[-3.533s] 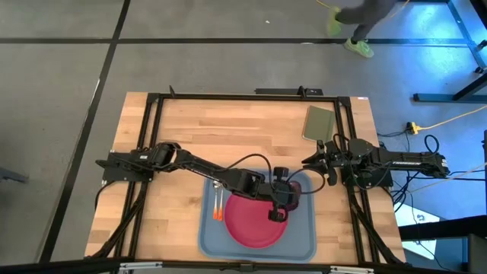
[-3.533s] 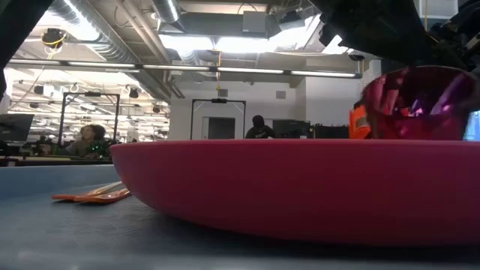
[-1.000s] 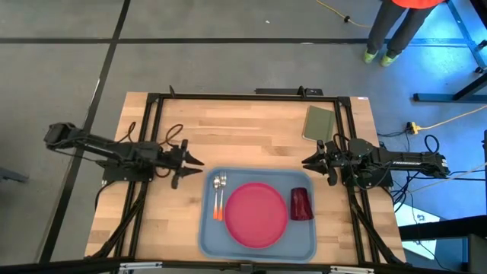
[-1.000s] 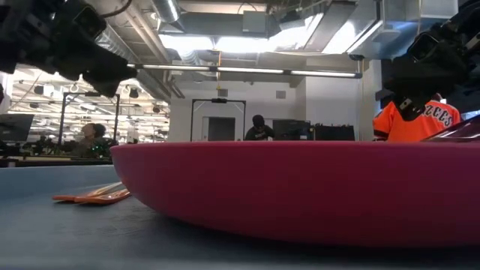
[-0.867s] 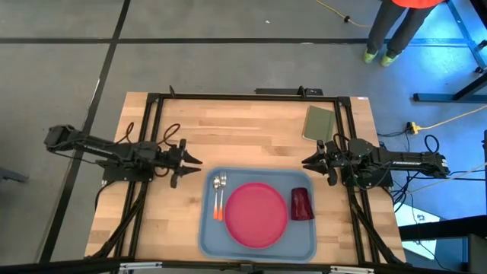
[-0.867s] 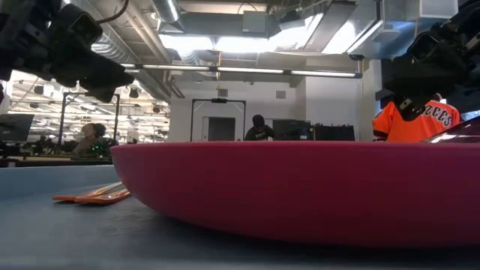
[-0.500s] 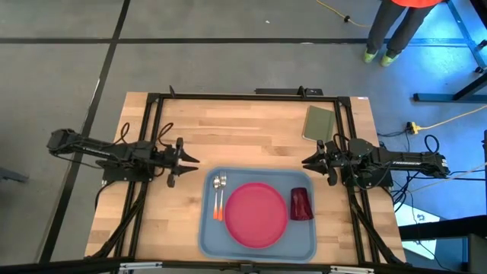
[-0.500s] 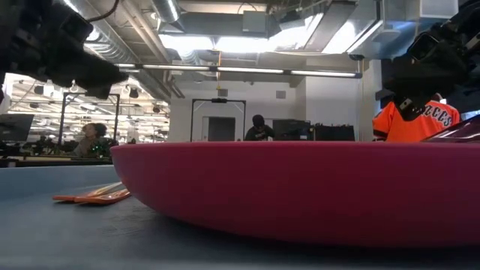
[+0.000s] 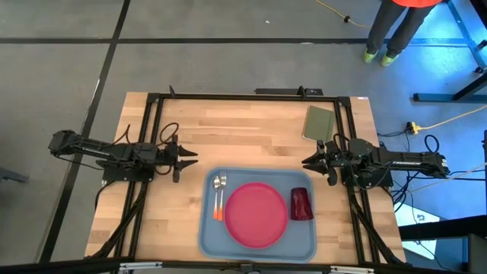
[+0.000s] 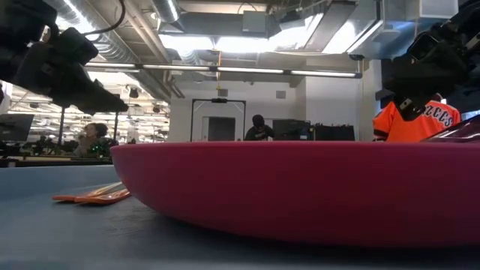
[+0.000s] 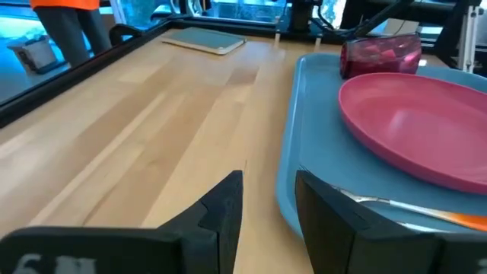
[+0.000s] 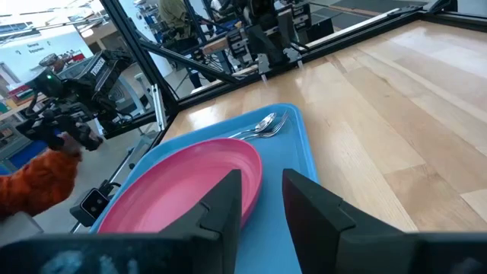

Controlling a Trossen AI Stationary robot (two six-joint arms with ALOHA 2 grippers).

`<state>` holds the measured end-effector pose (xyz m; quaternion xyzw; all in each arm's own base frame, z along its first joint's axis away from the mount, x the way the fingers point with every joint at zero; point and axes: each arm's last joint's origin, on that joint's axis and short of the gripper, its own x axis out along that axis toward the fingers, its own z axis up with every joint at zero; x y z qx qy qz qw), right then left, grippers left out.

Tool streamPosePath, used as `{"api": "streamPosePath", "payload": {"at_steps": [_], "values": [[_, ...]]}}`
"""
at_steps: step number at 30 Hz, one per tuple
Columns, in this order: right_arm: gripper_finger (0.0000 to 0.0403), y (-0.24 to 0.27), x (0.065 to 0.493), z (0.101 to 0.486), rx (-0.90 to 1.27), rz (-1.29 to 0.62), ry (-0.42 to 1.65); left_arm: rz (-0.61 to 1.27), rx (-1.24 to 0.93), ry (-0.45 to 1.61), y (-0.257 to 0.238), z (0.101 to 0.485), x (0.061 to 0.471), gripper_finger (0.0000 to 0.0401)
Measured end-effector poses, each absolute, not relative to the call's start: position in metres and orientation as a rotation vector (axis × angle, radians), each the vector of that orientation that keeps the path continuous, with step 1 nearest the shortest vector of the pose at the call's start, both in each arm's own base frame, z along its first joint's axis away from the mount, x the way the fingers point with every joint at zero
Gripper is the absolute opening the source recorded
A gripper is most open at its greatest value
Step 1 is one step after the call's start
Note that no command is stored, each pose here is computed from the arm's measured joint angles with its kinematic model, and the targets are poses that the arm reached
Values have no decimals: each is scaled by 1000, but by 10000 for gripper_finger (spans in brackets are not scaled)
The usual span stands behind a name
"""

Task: Pick and place plate/cup/fork/spoon on tray
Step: Put the red cup on the right of the blue tray

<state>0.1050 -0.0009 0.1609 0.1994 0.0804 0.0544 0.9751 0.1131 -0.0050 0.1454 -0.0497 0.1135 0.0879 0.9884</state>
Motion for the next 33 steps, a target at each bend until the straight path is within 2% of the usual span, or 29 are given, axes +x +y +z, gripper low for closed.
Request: {"api": "streamPosePath", "payload": {"at_steps": [15,24,33], "values": [[101,-1,105,161,402,109,162,175,-99,228,-5,145,113,115],[101,-1,105,161,402,109,162,172,-156,-58,-3,172,103,115],[101,-1,105,161,402,110,162,171,-159,-72,-3,171,96,115]]}}
